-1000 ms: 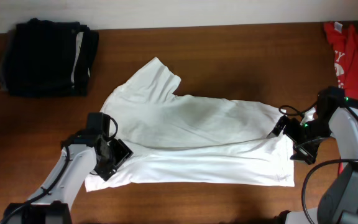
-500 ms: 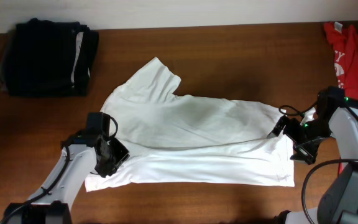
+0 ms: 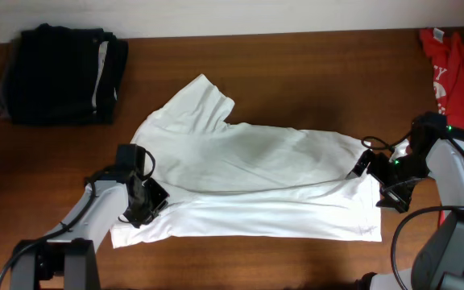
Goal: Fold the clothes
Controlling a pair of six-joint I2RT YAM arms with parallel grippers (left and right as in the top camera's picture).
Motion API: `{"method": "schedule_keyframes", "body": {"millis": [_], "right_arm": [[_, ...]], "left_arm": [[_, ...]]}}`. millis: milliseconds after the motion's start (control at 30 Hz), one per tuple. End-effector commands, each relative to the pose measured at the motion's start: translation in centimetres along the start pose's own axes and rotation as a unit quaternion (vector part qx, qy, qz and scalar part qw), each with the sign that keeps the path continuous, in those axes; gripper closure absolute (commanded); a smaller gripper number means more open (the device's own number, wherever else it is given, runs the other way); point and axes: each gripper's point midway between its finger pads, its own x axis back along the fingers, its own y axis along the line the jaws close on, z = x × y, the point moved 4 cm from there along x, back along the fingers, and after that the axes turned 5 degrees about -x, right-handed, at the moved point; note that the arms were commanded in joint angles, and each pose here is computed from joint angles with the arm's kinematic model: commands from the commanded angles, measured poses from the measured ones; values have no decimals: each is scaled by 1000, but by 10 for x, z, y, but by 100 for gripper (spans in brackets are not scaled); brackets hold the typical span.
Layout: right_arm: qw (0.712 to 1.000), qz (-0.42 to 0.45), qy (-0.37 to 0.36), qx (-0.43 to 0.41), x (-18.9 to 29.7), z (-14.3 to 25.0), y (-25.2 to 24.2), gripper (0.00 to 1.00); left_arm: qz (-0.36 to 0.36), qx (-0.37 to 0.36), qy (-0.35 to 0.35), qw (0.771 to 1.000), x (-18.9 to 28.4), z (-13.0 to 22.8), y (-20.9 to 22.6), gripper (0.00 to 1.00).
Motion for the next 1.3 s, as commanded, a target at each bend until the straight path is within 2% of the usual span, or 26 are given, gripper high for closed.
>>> {"method": "schedule_keyframes", "body": {"millis": [0, 133, 167, 233, 1033, 1267], "right_arm": [[1000, -8, -3, 5, 3, -1, 5, 2], [1000, -8, -4, 5, 3, -1, 5, 2], [1000, -8, -3, 5, 3, -1, 5, 2], [1000, -8, -3, 5, 3, -1, 5, 2], [1000, -8, -4, 5, 3, -1, 5, 2], [1000, -8, -3, 5, 3, -1, 5, 2]], "left_arm": [[-24, -7, -19, 1000, 7, -2, 6, 74], [-21, -11, -33, 999, 19, -3, 5, 64], [-17, -11, -36, 999, 22, -3, 4, 59], [-16, -11, -36, 999, 23, -3, 4, 58], [5, -21, -18, 1000, 21, 6, -6, 59], [-5, -31, -39, 999, 19, 7, -12, 59]]}}
